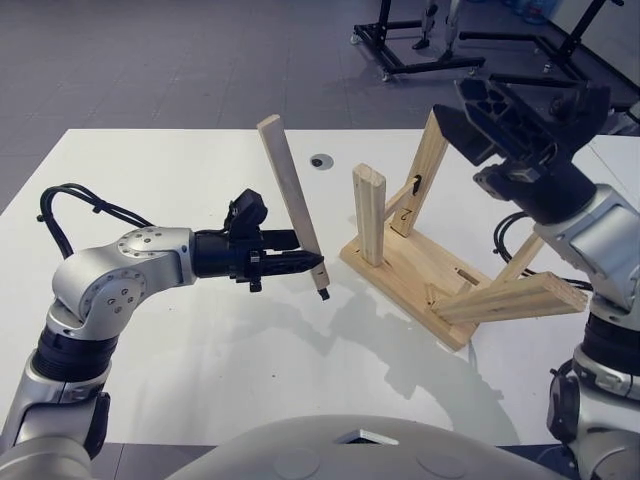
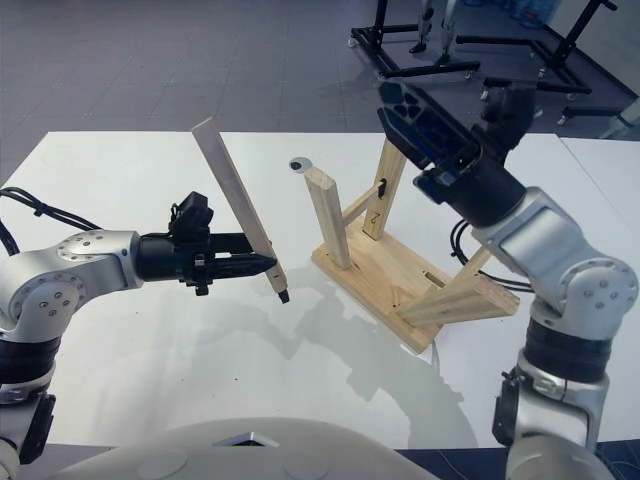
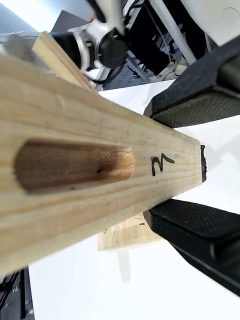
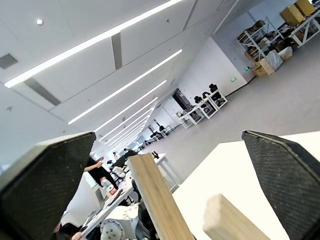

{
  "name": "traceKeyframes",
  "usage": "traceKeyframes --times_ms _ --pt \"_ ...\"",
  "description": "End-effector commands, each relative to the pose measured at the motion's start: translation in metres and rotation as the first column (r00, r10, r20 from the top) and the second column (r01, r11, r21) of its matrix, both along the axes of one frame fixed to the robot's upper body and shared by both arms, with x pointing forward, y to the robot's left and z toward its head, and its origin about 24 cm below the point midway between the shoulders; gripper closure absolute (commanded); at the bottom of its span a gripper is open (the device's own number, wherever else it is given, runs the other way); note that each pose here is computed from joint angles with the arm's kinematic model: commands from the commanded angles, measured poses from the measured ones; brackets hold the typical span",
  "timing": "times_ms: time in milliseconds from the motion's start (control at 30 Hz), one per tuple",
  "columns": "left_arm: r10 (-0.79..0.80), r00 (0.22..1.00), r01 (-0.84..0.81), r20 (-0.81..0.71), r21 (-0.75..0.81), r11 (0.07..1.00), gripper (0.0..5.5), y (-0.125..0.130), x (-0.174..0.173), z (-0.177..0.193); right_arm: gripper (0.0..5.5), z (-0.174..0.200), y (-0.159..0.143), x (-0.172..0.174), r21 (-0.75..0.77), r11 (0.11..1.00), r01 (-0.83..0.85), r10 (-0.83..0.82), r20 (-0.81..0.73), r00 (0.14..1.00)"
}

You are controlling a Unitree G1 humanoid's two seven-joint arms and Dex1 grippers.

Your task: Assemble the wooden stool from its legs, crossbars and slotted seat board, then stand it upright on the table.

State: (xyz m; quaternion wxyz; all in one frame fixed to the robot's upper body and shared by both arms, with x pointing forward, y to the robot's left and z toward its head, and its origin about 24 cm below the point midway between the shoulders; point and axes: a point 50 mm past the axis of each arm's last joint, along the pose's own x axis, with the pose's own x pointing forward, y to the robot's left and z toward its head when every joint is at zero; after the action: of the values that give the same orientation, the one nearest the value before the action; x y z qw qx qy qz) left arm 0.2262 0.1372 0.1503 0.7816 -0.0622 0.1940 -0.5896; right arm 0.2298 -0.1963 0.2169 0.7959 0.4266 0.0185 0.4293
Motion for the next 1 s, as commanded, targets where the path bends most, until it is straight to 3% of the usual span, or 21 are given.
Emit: traceKeyframes --times_ms 33,233,533,800,867,1000 --pt "0.012 1.000 -0.012 0.009 0.000 1.000 3.44 0.000 -0.001 0.004 0.10 -0.033 -0.016 -0.010 -0.033 0.993 0.117 -0.119 -0.083 0.989" --pt "0.060 0.998 -0.060 -0.002 -0.013 0.998 3.44 0.004 -0.002 0.003 0.10 -0.022 -0.026 -0.006 -0.046 0.971 0.233 -0.232 0.036 0.972" --pt "0.071 0.997 -0.071 -0.005 -0.016 0.997 3.44 0.002 -0.003 0.000 0.10 0.053 -0.049 0.007 -0.002 0.939 0.343 -0.330 0.271 0.904" --pt "0.068 0.998 -0.068 -0.003 -0.012 0.998 3.44 0.002 -0.003 0.000 0.10 0.046 -0.094 0.007 -0.088 0.878 0.471 -0.438 0.251 0.864" --pt "0.067 0.998 -0.067 -0.003 -0.013 0.998 3.44 0.002 -0.003 0.001 0.10 0.035 -0.117 0.001 -0.155 0.830 0.535 -0.498 0.224 0.838" --pt "0.077 0.997 -0.078 -0.003 -0.019 0.997 3.44 0.001 -0.006 0.000 0.10 0.014 -0.184 -0.032 -0.389 0.639 0.664 -0.644 0.203 0.738"
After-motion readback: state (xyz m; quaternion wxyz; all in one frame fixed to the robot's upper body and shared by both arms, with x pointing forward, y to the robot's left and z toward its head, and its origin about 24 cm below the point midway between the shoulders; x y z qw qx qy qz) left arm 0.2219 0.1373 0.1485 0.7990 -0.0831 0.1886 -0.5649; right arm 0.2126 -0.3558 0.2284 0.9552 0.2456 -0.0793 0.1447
